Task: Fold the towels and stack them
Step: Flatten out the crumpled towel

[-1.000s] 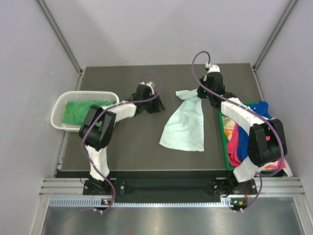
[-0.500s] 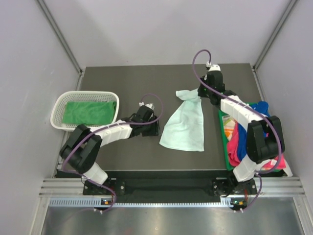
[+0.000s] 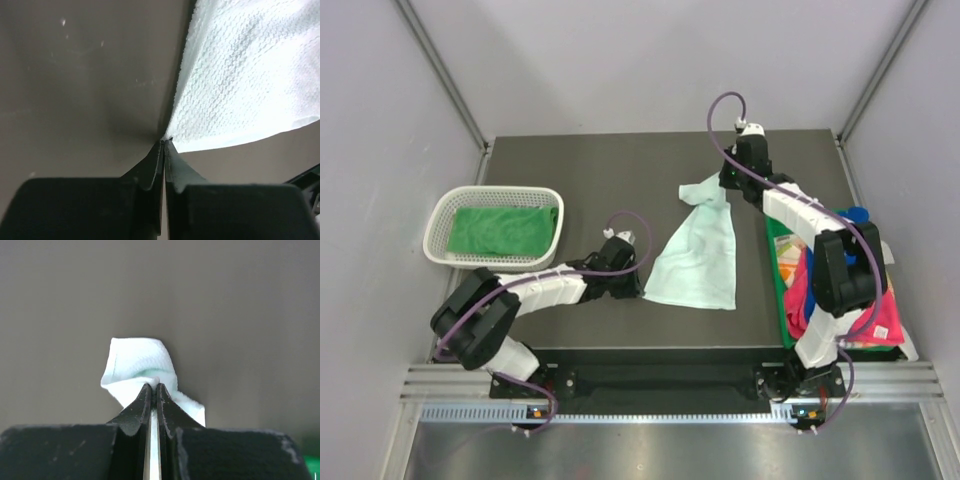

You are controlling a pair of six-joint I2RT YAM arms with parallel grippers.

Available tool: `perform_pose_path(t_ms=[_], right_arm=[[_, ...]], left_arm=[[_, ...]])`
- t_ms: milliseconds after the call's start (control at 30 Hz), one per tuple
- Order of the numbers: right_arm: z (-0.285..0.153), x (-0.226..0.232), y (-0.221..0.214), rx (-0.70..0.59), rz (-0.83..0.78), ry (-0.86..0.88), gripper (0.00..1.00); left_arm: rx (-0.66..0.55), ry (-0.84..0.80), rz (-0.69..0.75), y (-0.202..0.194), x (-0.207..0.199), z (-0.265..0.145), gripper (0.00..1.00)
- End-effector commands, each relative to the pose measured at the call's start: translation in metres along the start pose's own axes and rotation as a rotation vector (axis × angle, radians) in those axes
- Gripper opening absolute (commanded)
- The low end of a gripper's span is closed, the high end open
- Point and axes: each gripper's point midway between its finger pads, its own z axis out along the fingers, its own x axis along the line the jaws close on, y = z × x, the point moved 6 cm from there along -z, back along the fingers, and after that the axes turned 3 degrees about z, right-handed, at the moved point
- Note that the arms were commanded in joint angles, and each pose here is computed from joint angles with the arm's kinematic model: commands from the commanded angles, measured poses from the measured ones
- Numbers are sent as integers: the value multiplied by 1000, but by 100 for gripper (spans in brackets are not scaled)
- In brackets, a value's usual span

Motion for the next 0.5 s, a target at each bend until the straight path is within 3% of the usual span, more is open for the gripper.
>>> perform_pose_path(t_ms=[0,167,367,400,467], right_arm=[[10,4,30,-77,17,5,0],[35,2,36,-63,17,-27,0],[64,-5,35,-36,19,-100,3],[65,-8,37,-26,21,-118,22],[61,-10,40,-28,30,-138,45]], left_arm=[[-69,-51,-8,3,-13,-21,0],[-84,-82,-45,-18,-10,-60,0],[-86,-59,-37,-26,-1,-70,0],[-85,-60,-31,-25,-2,-68,0],[-118,-70,-15,-14,-10,-68,20]])
